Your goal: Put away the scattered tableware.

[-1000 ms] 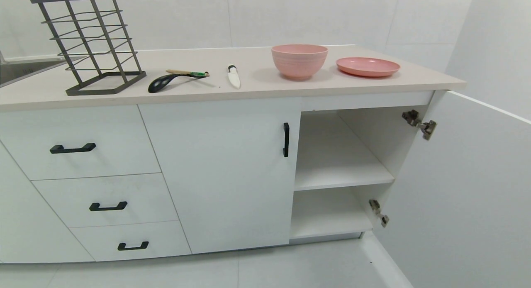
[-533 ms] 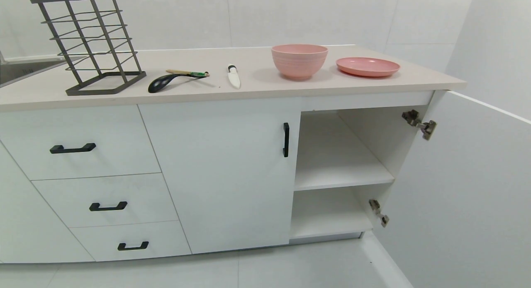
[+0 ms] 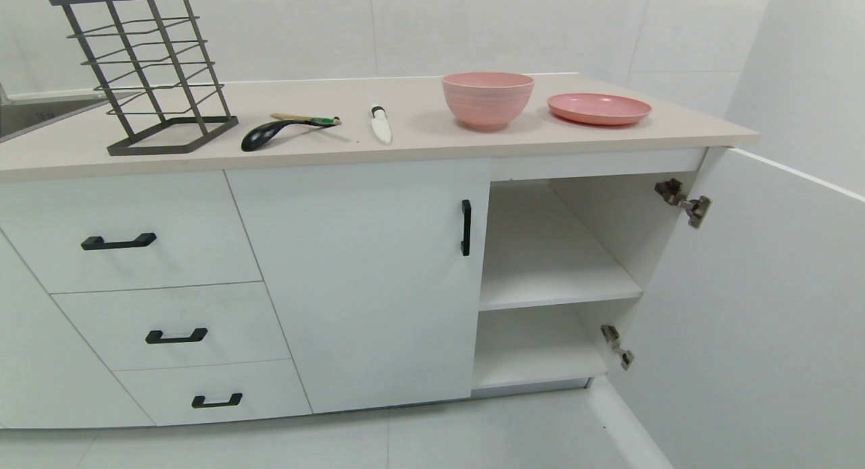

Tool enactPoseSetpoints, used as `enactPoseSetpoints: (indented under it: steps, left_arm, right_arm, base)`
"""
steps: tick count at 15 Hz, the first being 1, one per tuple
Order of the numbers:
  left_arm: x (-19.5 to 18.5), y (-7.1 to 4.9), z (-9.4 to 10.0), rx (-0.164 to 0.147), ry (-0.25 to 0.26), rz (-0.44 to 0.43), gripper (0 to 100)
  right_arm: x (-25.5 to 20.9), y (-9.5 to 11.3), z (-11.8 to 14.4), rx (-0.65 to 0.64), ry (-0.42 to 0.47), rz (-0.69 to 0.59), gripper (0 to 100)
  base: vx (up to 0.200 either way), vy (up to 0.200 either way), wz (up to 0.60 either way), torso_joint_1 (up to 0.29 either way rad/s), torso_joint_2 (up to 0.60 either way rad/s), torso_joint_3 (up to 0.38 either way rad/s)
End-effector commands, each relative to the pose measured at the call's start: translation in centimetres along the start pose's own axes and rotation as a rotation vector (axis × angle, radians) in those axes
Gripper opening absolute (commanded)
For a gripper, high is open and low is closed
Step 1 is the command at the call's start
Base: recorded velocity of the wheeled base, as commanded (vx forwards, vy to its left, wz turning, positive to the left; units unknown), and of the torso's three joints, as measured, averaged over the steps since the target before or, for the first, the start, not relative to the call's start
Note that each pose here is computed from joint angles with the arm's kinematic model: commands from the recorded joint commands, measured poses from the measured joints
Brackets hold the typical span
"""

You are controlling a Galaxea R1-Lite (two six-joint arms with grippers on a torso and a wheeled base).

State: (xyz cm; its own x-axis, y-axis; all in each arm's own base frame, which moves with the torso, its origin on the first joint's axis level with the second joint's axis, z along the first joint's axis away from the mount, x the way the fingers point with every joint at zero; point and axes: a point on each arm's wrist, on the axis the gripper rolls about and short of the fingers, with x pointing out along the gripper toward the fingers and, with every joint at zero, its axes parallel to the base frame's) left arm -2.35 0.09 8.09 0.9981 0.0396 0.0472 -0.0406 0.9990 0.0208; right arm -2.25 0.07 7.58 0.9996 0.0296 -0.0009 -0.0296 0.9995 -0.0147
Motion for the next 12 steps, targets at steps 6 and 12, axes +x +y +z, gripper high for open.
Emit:
enactPoseSetpoints:
  steps: [6,12]
  left_arm:
    - [0.04,-0.23,-0.51,-0.014,0.043,-0.095,100]
    - [0.04,-0.23,-0.51,-0.012,0.043,-0.097,100]
  right_arm:
    - [0.00,0.00,0.00,0.007,-0.001,0.000,100]
    - [0.00,0.00,-0.05,0.010,0.004,0.001,100]
  base:
    - [0.000,-0.033,0.00,0.000,0.00,0.000]
    - [0.000,-0.167,0.00,0.002,0.00,0.000]
